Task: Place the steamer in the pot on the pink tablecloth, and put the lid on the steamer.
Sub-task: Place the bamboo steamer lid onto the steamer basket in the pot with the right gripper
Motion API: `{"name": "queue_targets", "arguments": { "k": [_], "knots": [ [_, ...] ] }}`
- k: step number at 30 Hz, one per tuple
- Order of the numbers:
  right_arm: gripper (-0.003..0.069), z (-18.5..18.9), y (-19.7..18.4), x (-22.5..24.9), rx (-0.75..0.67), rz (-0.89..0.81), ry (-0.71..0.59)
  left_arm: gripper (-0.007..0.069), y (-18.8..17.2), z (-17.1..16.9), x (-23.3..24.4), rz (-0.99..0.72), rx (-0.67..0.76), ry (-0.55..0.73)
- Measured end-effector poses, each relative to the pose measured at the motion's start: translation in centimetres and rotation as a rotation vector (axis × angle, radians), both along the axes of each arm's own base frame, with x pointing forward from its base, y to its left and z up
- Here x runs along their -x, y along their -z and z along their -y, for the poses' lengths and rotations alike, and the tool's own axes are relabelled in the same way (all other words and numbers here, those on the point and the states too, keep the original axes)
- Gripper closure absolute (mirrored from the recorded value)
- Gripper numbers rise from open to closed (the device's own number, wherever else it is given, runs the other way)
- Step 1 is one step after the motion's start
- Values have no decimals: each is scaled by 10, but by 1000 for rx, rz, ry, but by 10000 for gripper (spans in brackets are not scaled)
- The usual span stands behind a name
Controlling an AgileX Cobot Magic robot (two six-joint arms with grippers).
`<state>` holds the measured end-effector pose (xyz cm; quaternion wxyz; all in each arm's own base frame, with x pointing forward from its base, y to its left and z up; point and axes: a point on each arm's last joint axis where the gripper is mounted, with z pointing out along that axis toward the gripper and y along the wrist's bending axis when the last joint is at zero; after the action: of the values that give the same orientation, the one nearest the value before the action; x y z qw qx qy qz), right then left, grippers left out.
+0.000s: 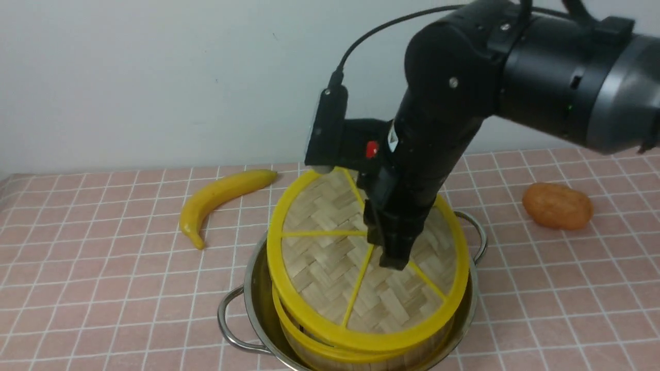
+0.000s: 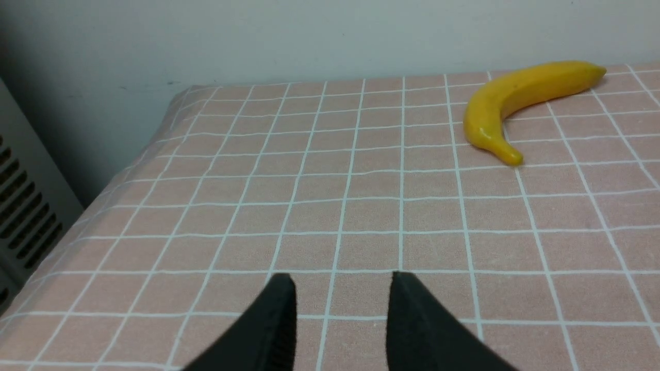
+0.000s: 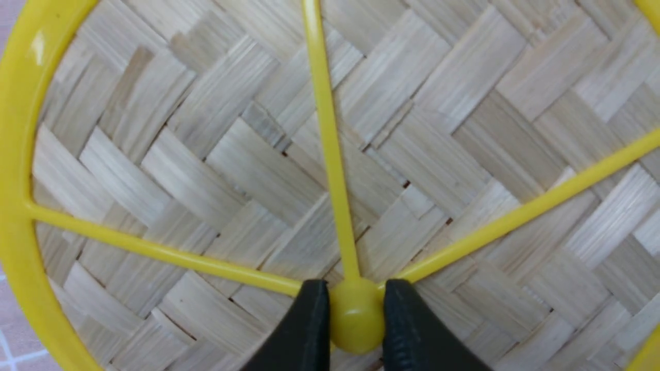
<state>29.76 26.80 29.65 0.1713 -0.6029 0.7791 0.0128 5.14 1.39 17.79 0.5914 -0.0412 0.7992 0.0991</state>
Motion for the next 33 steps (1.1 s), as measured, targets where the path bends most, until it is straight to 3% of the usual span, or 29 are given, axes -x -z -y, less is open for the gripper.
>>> {"name": "queue_targets", "arguments": {
  "k": [12, 26, 33],
  "knots": [
    [514, -9, 20, -9, 48, -20, -16, 382, 0, 0, 0, 0, 0, 0],
    [514, -13, -3, -14, -25, 27, 48, 382, 0, 0, 0, 0, 0, 0],
    [514, -8, -18, -9, -79, 28, 155, 382, 0, 0, 0, -1, 0, 0]
  ]
}}
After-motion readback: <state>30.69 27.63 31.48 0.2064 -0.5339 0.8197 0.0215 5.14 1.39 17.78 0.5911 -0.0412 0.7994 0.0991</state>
